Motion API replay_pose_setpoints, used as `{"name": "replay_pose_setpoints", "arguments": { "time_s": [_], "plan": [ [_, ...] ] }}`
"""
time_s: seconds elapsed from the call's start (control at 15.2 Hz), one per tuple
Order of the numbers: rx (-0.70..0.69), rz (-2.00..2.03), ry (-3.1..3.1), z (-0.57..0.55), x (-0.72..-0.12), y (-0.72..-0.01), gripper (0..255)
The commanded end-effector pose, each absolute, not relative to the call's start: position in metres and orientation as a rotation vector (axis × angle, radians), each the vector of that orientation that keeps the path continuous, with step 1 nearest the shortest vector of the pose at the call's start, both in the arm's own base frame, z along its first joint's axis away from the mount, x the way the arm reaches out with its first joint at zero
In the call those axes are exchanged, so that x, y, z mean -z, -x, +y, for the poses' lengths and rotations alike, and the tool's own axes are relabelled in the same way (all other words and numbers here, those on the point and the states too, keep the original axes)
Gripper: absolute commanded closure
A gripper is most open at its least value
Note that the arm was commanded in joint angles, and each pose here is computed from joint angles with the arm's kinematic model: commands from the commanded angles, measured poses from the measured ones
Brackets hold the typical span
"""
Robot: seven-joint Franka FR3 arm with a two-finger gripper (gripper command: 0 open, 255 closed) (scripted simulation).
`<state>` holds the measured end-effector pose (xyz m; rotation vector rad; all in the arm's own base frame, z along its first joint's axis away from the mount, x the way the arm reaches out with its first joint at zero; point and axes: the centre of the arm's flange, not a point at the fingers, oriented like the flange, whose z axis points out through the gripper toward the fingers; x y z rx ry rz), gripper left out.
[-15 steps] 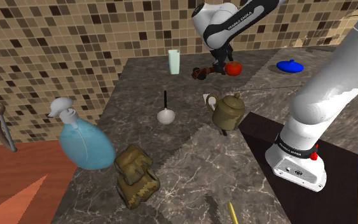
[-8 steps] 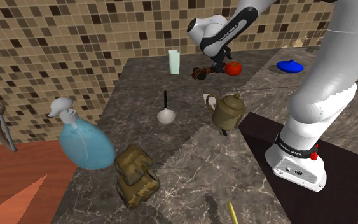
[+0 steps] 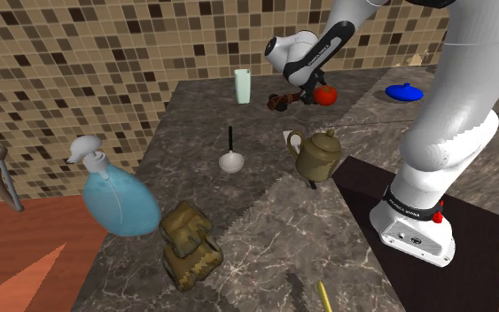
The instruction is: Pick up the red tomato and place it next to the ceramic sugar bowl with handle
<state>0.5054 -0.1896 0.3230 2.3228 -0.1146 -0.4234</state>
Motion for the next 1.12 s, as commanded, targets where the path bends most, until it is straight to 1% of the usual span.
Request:
{"name": "replay_pose_setpoints", "arguments": {
  "time_s": [0.0, 0.53, 0.59, 1.06],
  "plan": [
    [0.423, -0.115, -2.323, -0.1986, -0.3142, -0.5014, 0],
    [0.423, -0.115, -2.323, -0.1985, -0.3142, -0.5014, 0],
    [0.423, -0.115, -2.323, -0.1985, -0.3142, -0.5014, 255],
    [0.423, -0.115, -2.323, -0.1984, -0.3140, -0.5011, 255]
  ]
}}
